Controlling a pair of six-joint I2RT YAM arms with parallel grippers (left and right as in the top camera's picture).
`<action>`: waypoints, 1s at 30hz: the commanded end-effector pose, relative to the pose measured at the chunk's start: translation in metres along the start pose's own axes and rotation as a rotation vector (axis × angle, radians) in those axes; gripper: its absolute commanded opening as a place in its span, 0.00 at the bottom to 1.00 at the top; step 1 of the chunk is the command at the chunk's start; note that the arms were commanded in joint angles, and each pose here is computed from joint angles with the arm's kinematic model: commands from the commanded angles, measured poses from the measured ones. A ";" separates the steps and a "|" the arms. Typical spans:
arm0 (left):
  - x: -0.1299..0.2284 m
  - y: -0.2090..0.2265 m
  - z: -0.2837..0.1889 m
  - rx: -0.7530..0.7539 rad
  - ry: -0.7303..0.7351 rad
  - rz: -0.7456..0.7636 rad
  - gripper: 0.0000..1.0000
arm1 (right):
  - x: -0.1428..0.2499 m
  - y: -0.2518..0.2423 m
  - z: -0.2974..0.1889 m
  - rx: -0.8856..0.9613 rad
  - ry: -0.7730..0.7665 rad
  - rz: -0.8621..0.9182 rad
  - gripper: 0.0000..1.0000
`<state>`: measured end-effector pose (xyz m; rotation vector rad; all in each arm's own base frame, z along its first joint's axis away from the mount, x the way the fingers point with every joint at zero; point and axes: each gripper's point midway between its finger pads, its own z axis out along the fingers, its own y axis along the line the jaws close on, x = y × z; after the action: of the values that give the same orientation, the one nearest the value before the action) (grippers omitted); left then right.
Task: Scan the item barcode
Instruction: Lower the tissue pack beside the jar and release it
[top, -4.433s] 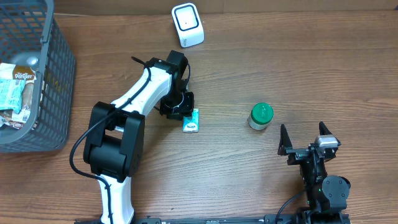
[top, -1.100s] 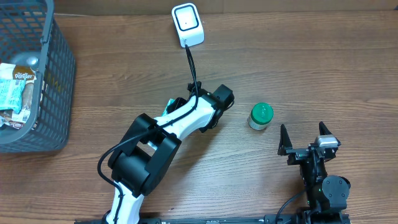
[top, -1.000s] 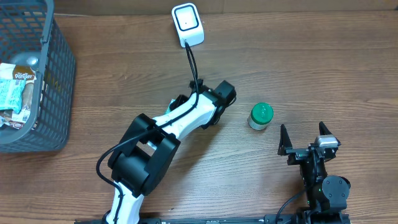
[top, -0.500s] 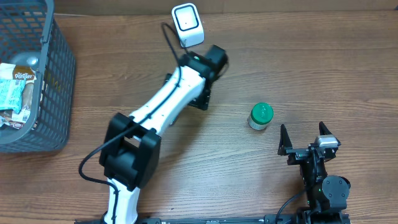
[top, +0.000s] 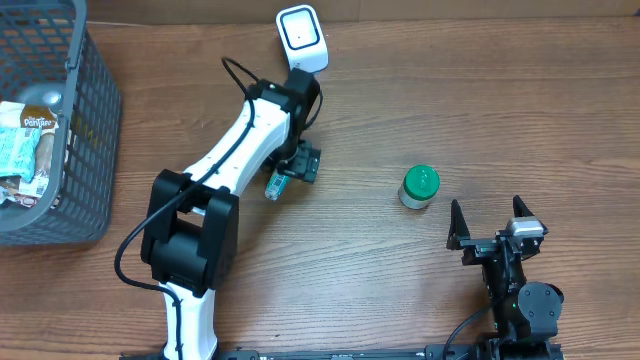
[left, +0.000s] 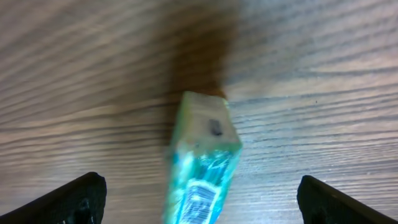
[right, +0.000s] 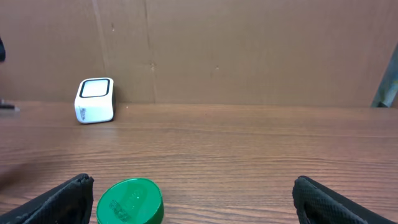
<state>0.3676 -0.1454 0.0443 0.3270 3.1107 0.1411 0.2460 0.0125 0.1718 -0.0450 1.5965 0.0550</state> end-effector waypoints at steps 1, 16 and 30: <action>0.013 -0.011 0.016 0.026 0.041 0.040 0.96 | 0.002 0.002 0.000 -0.008 -0.002 -0.003 1.00; 0.018 -0.002 0.049 -0.026 0.014 -0.029 0.27 | 0.002 0.002 0.000 -0.008 -0.002 -0.003 1.00; 0.022 -0.036 0.050 0.166 0.040 -0.057 0.28 | 0.002 0.002 0.000 -0.008 -0.002 -0.003 1.00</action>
<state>0.3547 -0.1545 -0.0002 0.2557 3.1130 0.0454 0.2460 0.0124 0.1718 -0.0447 1.5965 0.0547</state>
